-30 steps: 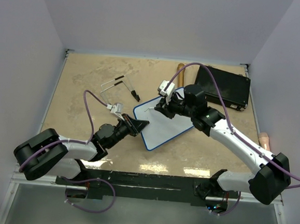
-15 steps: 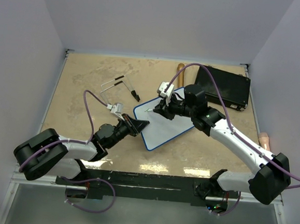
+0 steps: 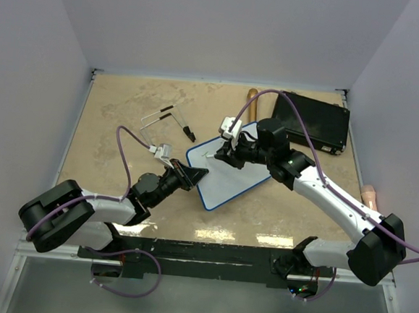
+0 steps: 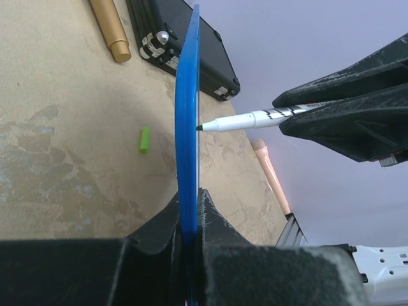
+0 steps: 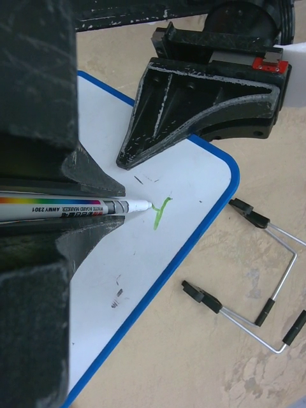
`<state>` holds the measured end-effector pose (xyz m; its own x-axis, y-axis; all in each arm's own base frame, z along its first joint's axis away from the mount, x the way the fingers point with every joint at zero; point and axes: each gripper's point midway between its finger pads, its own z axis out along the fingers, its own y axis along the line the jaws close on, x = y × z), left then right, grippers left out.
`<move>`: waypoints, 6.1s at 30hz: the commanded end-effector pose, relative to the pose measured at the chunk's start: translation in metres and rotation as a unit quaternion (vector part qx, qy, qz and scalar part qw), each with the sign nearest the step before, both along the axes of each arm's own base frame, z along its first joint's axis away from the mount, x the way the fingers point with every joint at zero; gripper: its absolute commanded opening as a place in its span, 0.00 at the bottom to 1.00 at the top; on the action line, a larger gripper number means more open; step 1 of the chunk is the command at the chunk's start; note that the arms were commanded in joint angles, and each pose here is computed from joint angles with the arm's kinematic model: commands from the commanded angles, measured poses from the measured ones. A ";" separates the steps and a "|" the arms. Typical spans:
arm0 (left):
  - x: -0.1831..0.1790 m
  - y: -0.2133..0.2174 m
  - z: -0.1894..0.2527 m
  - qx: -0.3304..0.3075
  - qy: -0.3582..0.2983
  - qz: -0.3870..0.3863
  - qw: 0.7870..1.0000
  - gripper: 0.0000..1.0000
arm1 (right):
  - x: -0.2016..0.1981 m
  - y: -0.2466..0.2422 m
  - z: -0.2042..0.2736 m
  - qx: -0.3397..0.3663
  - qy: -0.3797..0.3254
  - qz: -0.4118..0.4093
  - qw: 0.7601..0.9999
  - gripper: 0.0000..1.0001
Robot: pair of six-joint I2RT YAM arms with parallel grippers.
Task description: Write a sentence on the whiteboard
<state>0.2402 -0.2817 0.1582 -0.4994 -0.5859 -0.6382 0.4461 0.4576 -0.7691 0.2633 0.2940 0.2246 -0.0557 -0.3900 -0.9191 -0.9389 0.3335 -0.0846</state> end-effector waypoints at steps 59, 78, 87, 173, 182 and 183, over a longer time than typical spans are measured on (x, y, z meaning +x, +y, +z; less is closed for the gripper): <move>-0.038 0.028 0.148 -0.216 -0.211 -0.019 0.953 0.00 | -0.030 -0.021 0.035 0.037 -0.079 0.103 0.991 0.00; -0.037 0.030 0.155 -0.226 -0.214 -0.016 0.950 0.00 | -0.033 -0.011 0.034 0.014 -0.083 0.102 0.991 0.00; -0.037 0.030 0.155 -0.231 -0.209 -0.015 0.950 0.00 | -0.024 -0.010 0.033 0.010 -0.088 0.084 0.993 0.00; -0.038 0.033 0.155 -0.229 -0.214 -0.010 0.950 0.00 | -0.004 0.002 0.031 0.018 -0.065 0.035 0.997 0.00; -0.037 0.034 0.150 -0.226 -0.210 -0.008 0.951 0.00 | 0.014 -0.030 0.049 0.050 -0.068 -0.009 0.996 0.00; -0.037 0.034 0.151 -0.227 -0.210 -0.008 0.951 0.00 | 0.016 -0.031 0.048 0.049 -0.066 -0.012 0.997 0.00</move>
